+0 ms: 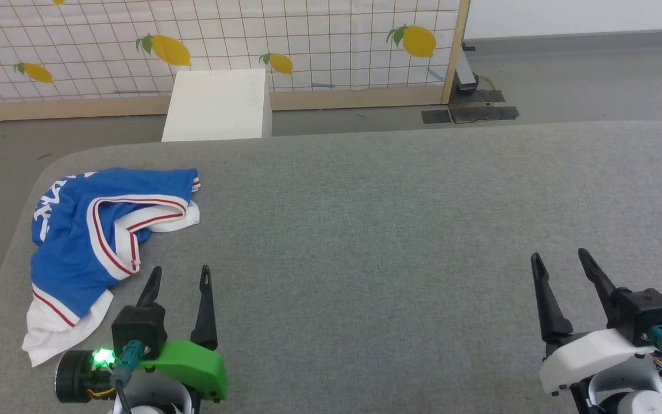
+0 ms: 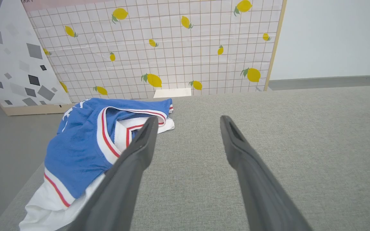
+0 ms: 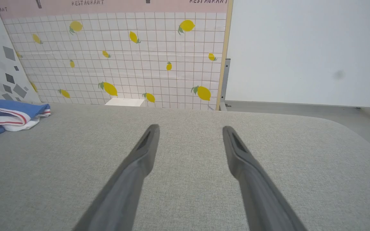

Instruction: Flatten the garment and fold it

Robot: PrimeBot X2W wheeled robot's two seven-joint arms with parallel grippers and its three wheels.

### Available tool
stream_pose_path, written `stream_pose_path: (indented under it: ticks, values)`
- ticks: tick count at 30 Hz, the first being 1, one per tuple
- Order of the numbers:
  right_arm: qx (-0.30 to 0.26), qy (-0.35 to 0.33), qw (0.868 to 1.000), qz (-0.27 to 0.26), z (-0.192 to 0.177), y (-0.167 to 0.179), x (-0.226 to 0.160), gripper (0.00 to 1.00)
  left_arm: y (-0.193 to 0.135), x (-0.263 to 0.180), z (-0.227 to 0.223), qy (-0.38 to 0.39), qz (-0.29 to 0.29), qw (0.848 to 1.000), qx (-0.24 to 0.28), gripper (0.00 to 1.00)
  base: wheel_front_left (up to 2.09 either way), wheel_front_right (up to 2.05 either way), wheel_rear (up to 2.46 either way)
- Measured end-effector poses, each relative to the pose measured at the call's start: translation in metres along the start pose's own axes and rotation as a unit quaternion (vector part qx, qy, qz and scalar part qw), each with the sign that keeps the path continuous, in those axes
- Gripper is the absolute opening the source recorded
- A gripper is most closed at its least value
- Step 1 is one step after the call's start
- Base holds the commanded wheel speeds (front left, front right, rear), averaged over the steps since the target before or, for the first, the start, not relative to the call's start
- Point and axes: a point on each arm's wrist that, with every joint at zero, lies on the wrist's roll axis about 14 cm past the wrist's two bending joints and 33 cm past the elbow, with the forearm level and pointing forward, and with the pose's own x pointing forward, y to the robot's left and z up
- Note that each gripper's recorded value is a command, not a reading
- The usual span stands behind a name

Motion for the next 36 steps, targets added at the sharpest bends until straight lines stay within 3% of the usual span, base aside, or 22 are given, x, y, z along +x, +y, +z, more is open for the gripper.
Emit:
stream_pose_path:
  ticks: [19, 36]
  values:
    - [0.009, -0.014, 1.000, 0.008, 0.000, 0.005, 0.010, 1.00, 0.012, -0.008, 0.002, -0.013, 0.025, 1.000, -0.002, 1.00, 0.00, 0.00, 0.00]
    - [0.019, -0.024, 0.997, 0.073, 0.001, 0.049, 0.028, 1.00, 0.044, -0.038, 0.004, -0.025, 0.086, 0.996, -0.005, 1.00, 0.00, 0.00, 0.00]
